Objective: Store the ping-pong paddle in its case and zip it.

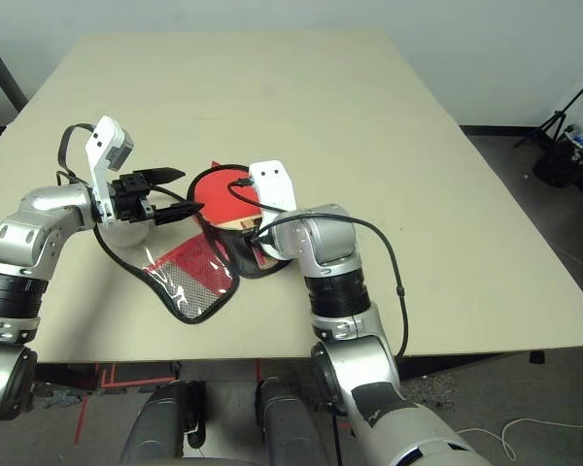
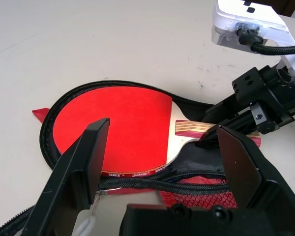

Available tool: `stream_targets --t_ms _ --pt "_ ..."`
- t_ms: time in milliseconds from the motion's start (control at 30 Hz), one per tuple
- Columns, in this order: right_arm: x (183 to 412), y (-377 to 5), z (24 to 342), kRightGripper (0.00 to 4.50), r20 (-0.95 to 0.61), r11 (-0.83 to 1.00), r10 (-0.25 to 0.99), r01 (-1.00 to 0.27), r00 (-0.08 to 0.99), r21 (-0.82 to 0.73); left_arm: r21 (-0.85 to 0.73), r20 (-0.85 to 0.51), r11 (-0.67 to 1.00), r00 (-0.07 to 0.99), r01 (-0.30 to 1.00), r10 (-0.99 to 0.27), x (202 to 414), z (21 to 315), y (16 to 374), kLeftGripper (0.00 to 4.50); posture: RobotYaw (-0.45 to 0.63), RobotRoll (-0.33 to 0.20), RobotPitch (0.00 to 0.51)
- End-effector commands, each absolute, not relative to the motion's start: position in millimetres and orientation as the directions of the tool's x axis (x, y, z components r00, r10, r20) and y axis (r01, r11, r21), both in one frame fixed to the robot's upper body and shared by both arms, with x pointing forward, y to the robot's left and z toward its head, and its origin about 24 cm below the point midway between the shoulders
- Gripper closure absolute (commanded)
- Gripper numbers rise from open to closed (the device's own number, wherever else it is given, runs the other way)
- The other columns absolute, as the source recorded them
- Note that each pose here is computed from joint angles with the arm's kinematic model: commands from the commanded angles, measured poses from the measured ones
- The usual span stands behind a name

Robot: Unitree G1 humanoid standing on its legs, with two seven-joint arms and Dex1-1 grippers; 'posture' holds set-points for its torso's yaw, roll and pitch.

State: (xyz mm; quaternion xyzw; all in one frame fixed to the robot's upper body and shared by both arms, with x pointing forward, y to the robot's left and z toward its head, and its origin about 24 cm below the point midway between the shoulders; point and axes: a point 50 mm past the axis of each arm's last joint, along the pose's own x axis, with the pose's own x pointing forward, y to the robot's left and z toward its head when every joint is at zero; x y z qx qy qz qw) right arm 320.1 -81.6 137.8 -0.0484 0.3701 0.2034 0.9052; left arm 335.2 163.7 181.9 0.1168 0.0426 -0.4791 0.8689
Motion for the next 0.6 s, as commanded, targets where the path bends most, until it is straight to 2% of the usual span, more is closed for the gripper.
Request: stream_targets --t_ms 33,333,567,600 --pt "321 -80 137 3.35 -0.667 0.911 0.343 -0.409 0.661 0.062 0.151 -0.195 0.518 0.539 0.842 -0.820 333 178 166 0.00 0.04 0.000 0.125" --pt "350 -72 124 3.35 -0.643 0.919 0.334 -0.389 0.689 0.061 0.143 -0.194 0.522 0.541 0.841 -0.818 332 175 165 0.00 0.03 0.000 0.126" --pt "355 -78 114 3.35 -0.643 0.917 0.334 -0.395 0.689 0.053 0.143 -0.192 0.523 0.542 0.840 -0.818 333 175 165 0.00 0.02 0.000 0.123" --pt "354 -80 116 3.00 -0.643 0.914 0.339 -0.403 0.687 0.051 0.143 -0.193 0.523 0.542 0.840 -0.818 333 175 165 0.00 0.02 0.000 0.123"
